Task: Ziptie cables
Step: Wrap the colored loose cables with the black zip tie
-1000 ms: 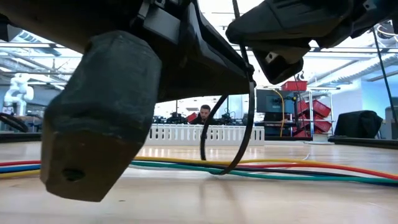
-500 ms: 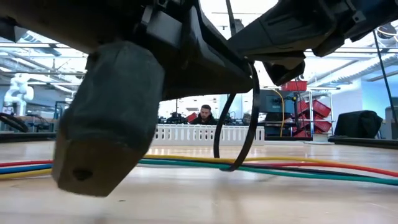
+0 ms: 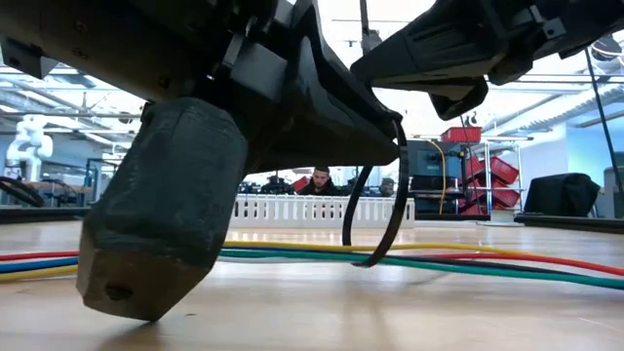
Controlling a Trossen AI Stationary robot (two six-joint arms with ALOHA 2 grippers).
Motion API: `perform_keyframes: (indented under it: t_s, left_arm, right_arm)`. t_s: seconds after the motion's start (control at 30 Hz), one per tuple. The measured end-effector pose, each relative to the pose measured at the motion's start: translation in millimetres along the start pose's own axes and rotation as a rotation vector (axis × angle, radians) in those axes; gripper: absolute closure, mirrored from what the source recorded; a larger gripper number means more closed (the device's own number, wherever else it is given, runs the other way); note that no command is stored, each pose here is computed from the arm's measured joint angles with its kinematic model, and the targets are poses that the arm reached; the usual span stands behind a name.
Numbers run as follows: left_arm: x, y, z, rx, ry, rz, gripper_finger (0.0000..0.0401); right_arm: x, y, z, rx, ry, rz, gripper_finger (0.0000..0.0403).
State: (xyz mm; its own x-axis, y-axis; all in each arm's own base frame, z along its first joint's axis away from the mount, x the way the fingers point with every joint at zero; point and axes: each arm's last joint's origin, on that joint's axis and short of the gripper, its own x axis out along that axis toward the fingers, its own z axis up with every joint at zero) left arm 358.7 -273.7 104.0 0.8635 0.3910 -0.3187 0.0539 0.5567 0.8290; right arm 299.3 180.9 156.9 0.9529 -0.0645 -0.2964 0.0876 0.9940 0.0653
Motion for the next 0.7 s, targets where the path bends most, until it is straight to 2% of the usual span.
perform_keyframes:
  t_s: [0.1,0.2,0.3,0.5,0.7]
  left_arm:
    - [0.3,-1.6,-3.0,-0.046,0.016,-0.009,0.0356]
    - [-0.8,0.1,-2.7,-0.12,0.028,0.044,0.0357]
    - [-0.8,0.3,-1.4,-0.156,0.008,0.009,0.0343]
    - [0.1,-1.6,-7.1,-0.237,0.042,-0.052,0.0276]
    - [-15.2,2.4,-11.5,-0.266,0.101,-0.023,0.0213]
  right_arm:
    - [0.3,-0.4,0.8,0.002,-0.008,-0.005,0.0403]
    - [0.0,-1.1,-2.3,0.009,0.021,-0.013,0.0403]
    - [-2.0,0.6,-5.7,0.015,0.045,-0.013,0.0403]
    - [-4.2,3.2,-7.8,0.009,0.058,-0.005,0.0403]
    - [-4.8,3.6,-9.1,0.004,0.068,-0.006,0.0403]
